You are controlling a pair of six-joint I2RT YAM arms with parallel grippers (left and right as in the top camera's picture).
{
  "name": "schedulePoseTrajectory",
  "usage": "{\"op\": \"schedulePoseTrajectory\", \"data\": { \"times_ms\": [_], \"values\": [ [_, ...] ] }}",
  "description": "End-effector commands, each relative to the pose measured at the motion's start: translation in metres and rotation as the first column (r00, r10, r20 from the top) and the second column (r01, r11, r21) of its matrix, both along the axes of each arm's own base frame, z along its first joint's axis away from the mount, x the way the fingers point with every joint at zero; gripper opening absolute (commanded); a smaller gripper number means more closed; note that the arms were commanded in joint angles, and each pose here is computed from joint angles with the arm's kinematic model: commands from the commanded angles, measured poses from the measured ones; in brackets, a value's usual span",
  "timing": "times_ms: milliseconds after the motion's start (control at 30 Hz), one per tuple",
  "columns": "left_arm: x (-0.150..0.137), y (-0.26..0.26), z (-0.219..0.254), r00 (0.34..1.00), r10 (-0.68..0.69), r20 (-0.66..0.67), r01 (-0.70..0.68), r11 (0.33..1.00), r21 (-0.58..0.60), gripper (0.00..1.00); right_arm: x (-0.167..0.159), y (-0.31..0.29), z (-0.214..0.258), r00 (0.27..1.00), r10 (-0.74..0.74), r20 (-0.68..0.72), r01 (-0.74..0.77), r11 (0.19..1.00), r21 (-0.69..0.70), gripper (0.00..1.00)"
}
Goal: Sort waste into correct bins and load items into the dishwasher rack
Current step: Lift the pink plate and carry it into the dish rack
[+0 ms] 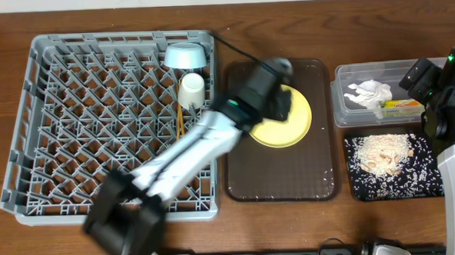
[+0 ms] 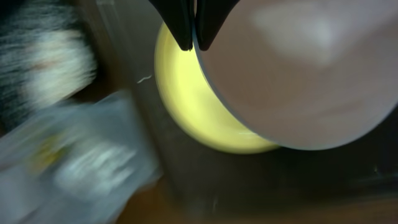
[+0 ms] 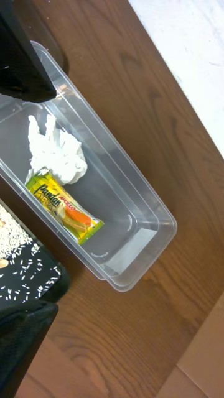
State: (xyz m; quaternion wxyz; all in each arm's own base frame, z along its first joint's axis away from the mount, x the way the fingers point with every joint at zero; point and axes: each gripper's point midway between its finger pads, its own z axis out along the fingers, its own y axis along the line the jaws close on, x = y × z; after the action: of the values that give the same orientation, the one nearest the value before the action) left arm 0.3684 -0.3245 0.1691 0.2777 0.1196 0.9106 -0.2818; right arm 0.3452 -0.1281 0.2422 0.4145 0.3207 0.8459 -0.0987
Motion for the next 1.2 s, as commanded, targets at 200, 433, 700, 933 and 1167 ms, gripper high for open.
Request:
{"op": "schedulePoseTrajectory", "data": {
  "times_ms": [200, 433, 700, 933, 1167],
  "values": [
    [0.010, 0.092, 0.064, 0.938, -0.135, -0.319, -0.040, 0.873, -0.486, 0.06, -0.001, -0.002, 0.005, 1.000, -0.005, 0.010, 0.005, 1.000, -0.007, 0.99],
    [-0.003, 0.142, 0.042, 0.886, -0.229, -0.404, -0.090, 0.768, -0.634, 0.06, -0.001, -0.002, 0.005, 1.000, -0.005, 0.010, 0.005, 1.000, -0.007, 0.99],
    [-0.012, 0.174, 0.000, 0.867, -0.167, -0.469, -0.197, 0.750, -0.631, 0.06, -0.001, -0.002, 0.005, 1.000, -0.005, 0.010, 0.005, 1.000, -0.007, 0.99],
    [-0.018, 0.199, -0.028, 0.839, -0.087, -0.537, -0.304, 0.744, -0.596, 0.06, -0.001, -0.002, 0.005, 1.000, -0.005, 0.010, 0.005, 1.000, -0.007, 0.99],
    [-0.015, 0.206, -0.043, 0.832, -0.013, -0.555, -0.344, 0.773, -0.533, 0.06, -0.001, -0.002, 0.005, 1.000, -0.005, 0.010, 0.005, 1.000, -0.007, 0.99]
  ]
}}
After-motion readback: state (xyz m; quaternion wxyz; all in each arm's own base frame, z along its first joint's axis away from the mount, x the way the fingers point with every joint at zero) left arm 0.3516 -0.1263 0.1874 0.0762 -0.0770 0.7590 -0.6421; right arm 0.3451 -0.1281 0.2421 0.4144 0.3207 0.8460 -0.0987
